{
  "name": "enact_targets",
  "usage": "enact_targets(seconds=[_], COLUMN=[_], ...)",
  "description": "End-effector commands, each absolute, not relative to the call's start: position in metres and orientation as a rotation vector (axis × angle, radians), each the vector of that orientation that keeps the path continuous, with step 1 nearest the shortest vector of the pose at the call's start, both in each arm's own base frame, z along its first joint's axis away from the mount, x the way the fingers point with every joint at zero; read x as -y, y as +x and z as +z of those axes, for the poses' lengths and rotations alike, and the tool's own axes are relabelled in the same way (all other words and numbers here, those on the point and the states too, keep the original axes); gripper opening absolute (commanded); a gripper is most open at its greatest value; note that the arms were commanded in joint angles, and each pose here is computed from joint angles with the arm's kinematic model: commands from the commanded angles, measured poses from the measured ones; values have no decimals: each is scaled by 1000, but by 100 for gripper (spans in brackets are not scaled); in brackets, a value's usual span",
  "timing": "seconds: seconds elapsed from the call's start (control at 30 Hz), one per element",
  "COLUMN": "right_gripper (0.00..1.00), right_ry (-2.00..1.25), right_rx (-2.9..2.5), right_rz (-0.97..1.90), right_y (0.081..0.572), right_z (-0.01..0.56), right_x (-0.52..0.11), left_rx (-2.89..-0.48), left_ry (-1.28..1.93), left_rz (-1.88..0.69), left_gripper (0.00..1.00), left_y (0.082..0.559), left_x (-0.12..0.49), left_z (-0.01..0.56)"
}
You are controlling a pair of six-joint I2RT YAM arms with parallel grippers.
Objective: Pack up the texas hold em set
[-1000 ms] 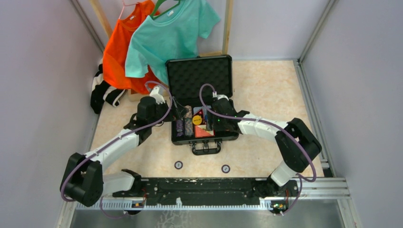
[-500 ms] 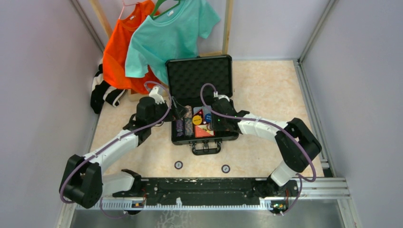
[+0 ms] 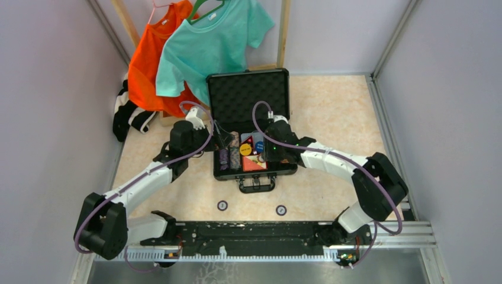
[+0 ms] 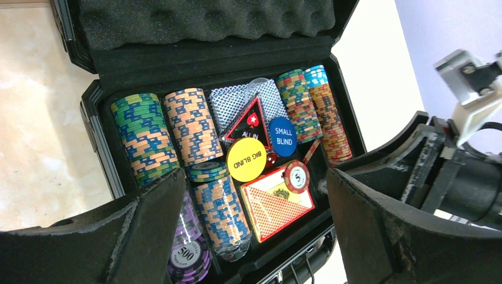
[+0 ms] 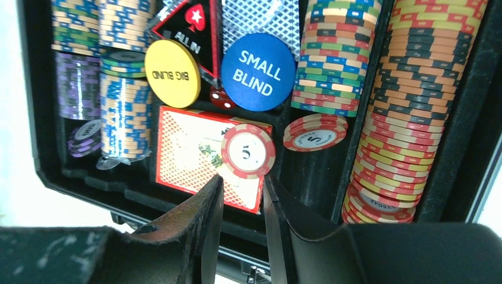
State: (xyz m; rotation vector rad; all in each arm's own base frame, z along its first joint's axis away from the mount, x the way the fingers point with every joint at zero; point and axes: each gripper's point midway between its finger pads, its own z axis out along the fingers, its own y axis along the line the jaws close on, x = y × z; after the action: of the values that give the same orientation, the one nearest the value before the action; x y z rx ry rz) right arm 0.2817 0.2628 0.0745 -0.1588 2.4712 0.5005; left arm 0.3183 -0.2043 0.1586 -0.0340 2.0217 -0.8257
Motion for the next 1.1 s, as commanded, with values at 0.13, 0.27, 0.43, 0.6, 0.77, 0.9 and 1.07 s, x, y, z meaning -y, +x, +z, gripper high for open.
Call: enact_targets(seconds=[0.13,0.27,0.43,0.6,0.77,0.9,1.07], right_gripper=[18,7,6,6,7,7,7], right_ry=[-187,-204,-216,-223,-221,-222,-215], right_rx=[-2337,-2347,-2351,-2377,-2395,-2414,-2419], right_rz=[570,575,565,537,513,498,503], right_y=[301,309,321,330,333,329,322], right_z=[119,113,105,91,80,72,71], right_x=[-278,-287,-296,-302,-301,-297,-292], left_rx=[-1993,-1991,-1987,-1990,-1992,-1990,-1988], left_ry=[-17,-18,-23,-24,-22,-20,-19], left_rz=[-824,-810,-798,-800,-800,-802,-809], left_gripper=[94,94,94,94,94,94,93], left_y=[317,318,318,318,318,318,318], left_x=[205,203,201,202,202,202,203], left_z=[164,164,165,163,162,163,164])
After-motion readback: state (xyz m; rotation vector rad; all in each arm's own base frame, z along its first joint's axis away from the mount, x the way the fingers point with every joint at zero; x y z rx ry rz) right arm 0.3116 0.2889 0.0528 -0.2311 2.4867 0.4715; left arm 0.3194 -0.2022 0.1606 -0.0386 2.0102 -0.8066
